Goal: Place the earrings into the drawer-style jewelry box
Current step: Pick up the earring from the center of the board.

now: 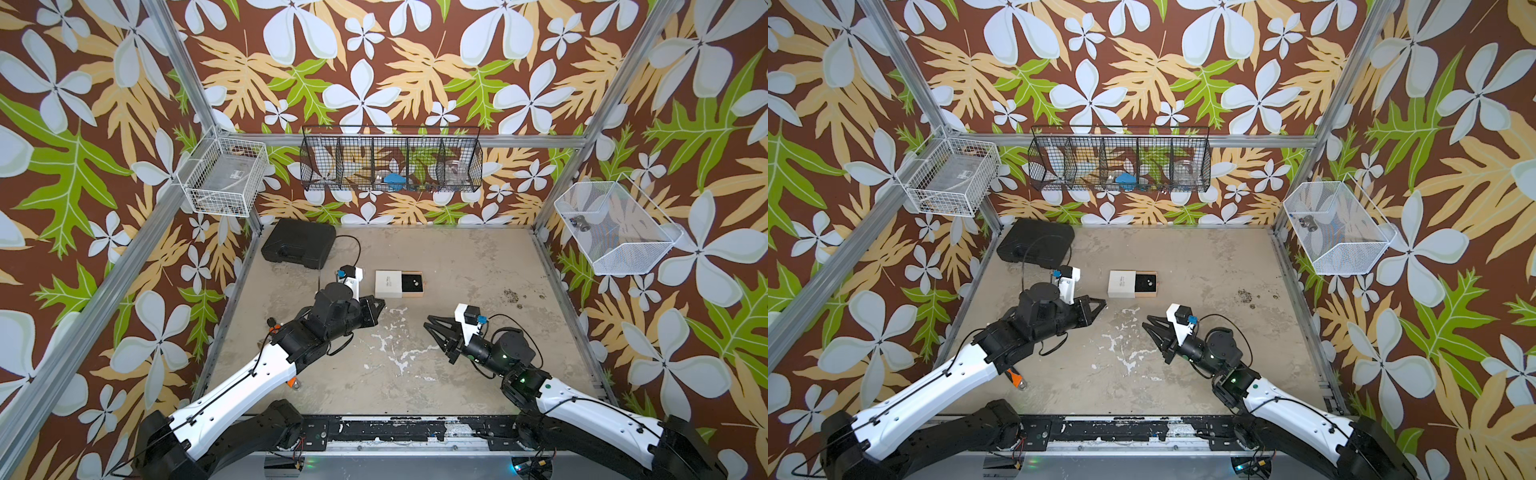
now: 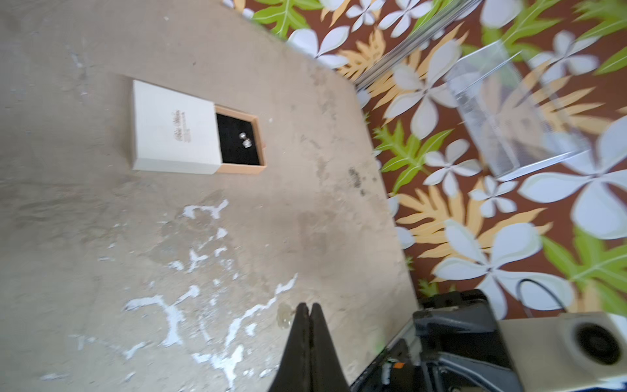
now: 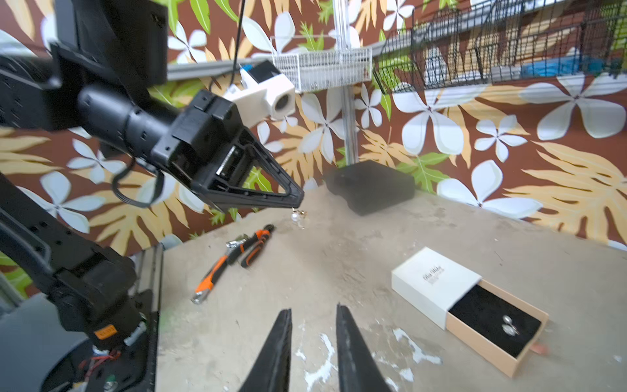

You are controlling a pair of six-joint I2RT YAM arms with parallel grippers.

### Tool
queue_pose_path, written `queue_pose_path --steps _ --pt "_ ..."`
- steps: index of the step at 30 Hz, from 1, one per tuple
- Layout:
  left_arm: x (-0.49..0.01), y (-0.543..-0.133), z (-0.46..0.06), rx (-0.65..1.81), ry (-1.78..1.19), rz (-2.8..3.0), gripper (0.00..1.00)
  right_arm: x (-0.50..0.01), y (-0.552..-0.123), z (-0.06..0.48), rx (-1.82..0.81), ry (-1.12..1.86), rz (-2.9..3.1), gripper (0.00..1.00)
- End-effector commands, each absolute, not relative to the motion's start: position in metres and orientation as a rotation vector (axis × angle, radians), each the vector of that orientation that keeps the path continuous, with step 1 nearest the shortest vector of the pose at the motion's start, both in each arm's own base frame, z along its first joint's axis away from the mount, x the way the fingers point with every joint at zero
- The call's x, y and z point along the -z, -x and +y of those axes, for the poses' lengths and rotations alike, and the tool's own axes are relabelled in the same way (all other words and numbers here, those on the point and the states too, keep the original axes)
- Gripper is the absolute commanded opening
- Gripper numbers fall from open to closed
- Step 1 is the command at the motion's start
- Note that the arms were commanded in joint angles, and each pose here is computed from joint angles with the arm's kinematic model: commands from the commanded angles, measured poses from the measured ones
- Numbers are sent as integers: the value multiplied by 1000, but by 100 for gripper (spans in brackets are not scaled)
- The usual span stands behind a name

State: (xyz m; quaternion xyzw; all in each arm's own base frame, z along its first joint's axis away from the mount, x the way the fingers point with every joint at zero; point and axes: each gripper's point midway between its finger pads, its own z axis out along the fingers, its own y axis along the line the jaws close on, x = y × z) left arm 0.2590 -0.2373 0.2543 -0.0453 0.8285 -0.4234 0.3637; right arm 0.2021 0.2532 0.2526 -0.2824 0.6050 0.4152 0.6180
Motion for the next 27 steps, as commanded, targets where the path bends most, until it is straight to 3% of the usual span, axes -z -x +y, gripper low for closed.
queue_pose_path --steps 1,13,27 --pt "-296 -258 -250 1341 167 1960 0 -283 -189 258 -1037 660 1287 27" --pt "-303 -246 -263 1628 290 1934 0 -298 -211 280 -486 832 1034 29" --pt "-291 -240 -272 1702 293 1982 0 -301 -224 297 -343 902 935 31"
